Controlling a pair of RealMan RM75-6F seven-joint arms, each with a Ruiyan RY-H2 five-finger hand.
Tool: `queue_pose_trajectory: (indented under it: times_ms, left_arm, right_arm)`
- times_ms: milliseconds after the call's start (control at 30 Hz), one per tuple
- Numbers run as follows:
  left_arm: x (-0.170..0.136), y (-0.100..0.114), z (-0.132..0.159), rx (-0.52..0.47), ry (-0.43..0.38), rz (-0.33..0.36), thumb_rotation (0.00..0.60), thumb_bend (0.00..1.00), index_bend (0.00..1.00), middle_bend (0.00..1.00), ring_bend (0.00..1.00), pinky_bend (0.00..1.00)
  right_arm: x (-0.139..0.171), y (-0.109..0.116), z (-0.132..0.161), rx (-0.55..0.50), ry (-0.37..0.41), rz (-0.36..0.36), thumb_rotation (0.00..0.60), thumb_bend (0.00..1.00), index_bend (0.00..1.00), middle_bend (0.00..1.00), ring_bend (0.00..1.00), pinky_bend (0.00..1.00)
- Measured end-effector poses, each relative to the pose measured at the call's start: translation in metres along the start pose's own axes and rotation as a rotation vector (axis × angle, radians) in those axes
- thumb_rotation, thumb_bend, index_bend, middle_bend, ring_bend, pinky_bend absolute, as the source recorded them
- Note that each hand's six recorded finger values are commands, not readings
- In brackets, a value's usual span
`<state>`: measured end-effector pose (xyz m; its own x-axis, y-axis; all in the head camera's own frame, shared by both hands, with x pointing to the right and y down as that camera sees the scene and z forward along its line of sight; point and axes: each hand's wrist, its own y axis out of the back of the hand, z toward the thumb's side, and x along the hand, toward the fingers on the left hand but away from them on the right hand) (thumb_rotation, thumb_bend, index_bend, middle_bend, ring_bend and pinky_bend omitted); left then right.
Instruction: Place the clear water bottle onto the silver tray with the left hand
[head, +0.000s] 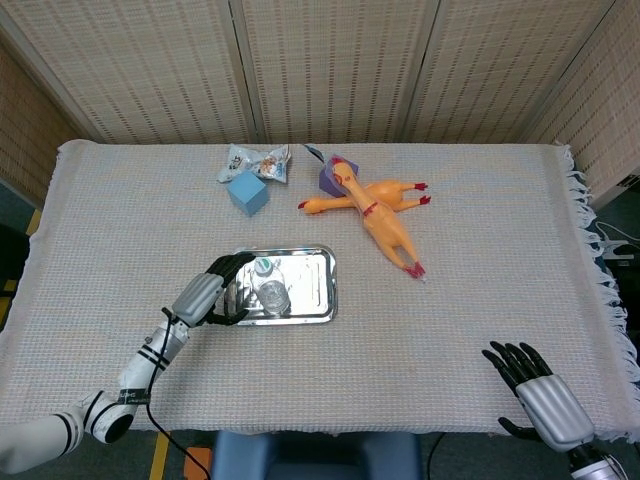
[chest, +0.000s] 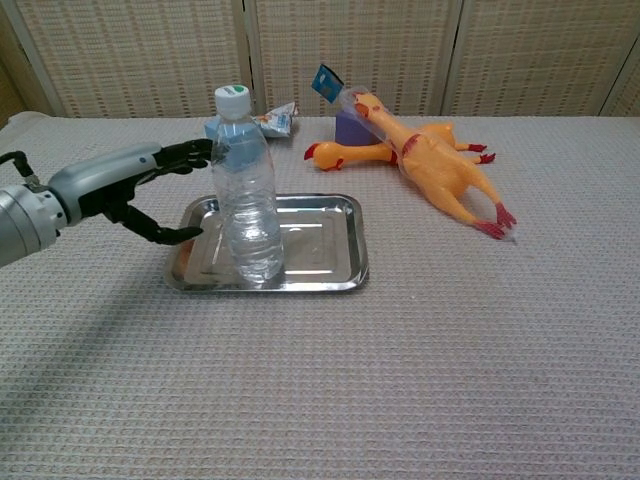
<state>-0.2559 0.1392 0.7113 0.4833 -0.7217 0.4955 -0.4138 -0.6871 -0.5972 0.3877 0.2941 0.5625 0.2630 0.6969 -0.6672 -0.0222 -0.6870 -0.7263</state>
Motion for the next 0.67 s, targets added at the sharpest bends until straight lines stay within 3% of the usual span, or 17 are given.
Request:
queue_pose_trajectory:
  times_ms: [200,300,500,567,667]
  left_arm:
    - [-0.036,0.02,-0.022,0.141,0.036,0.069,0.6,0.33,0.0,0.0,0.0,0.0]
    - [-0.068,0.032,-0.032,0.244,0.061,0.122,0.6,0.34,0.0,0.0,0.0,0.0]
    - [-0.172,0.047,-0.046,0.419,0.171,0.242,0.6,0.34,0.0,0.0,0.0,0.0]
    - [-0.213,0.051,-0.048,0.47,0.23,0.272,0.6,0.34,0.0,0.0,0.0,0.0]
    - [-0.247,0.055,-0.049,0.537,0.29,0.272,0.6,0.34,0.0,0.0,0.0,0.0]
  right_arm:
    - [0.0,0.003,0.0,-0.004,0.0,-0.022,0.6,0.12,0.0,0.0,0.0,0.0]
    - [0.001,0.009,-0.001,-0.005,-0.008,-0.064,0.6,0.12,0.0,0.0,0.0,0.0]
    - [0.001,0.02,-0.005,-0.003,-0.054,-0.184,0.6,0.12,0.0,0.0,0.0,0.0]
    - [0.001,0.019,-0.006,0.006,-0.064,-0.183,0.6,0.12,0.0,0.0,0.0,0.0]
    - [-0.001,0.014,-0.005,0.017,-0.073,-0.165,0.6,0.12,0.0,0.0,0.0,0.0]
